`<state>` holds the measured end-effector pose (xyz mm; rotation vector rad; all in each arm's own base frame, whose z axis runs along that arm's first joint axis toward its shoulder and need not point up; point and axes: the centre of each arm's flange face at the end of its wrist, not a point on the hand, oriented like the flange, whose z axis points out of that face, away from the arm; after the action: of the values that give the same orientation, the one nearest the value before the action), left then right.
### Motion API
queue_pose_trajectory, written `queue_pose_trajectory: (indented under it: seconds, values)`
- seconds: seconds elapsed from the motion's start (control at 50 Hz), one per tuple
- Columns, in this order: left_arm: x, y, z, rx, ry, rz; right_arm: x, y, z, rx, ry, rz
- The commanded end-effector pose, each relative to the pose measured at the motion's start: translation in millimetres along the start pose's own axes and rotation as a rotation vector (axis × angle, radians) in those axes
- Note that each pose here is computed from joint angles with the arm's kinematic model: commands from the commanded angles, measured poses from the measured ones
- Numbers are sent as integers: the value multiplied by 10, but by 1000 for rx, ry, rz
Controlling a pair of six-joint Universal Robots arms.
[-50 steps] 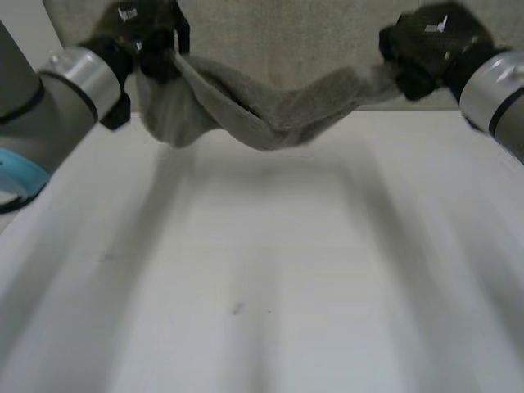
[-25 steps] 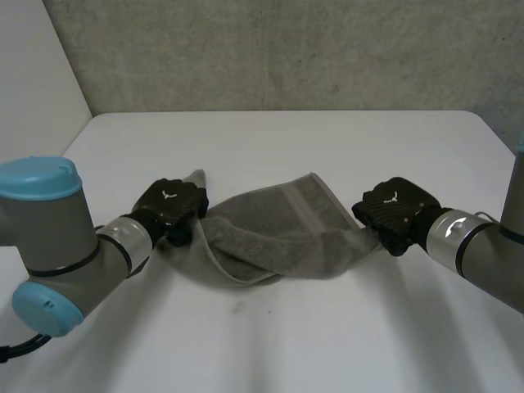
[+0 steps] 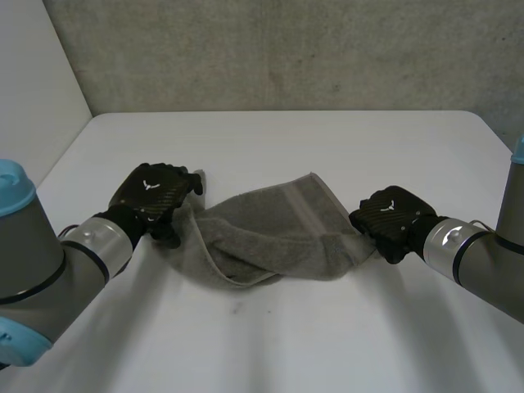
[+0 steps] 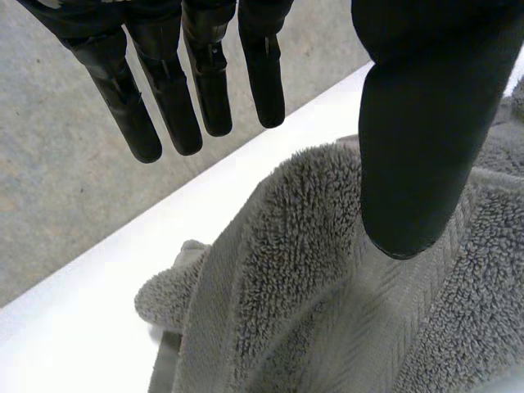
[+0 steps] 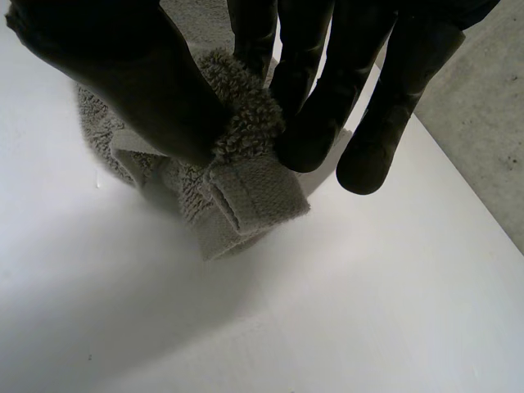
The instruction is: Fold the towel.
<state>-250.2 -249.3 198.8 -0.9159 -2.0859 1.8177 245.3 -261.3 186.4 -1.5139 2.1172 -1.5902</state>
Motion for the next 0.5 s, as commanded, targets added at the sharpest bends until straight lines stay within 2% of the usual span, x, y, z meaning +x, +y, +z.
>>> queue_pose_trajectory:
  seconds: [0.02,0.32,0.5]
  values:
    - [48,26,-70,44,-7,26,-9,14,7,-3,-5,2]
    - [103,257,31,-12,17,135,-42,52,15,-14,-16,7]
    - [83,302,72,-23,19,132,-52,76,37,-18,-20,6]
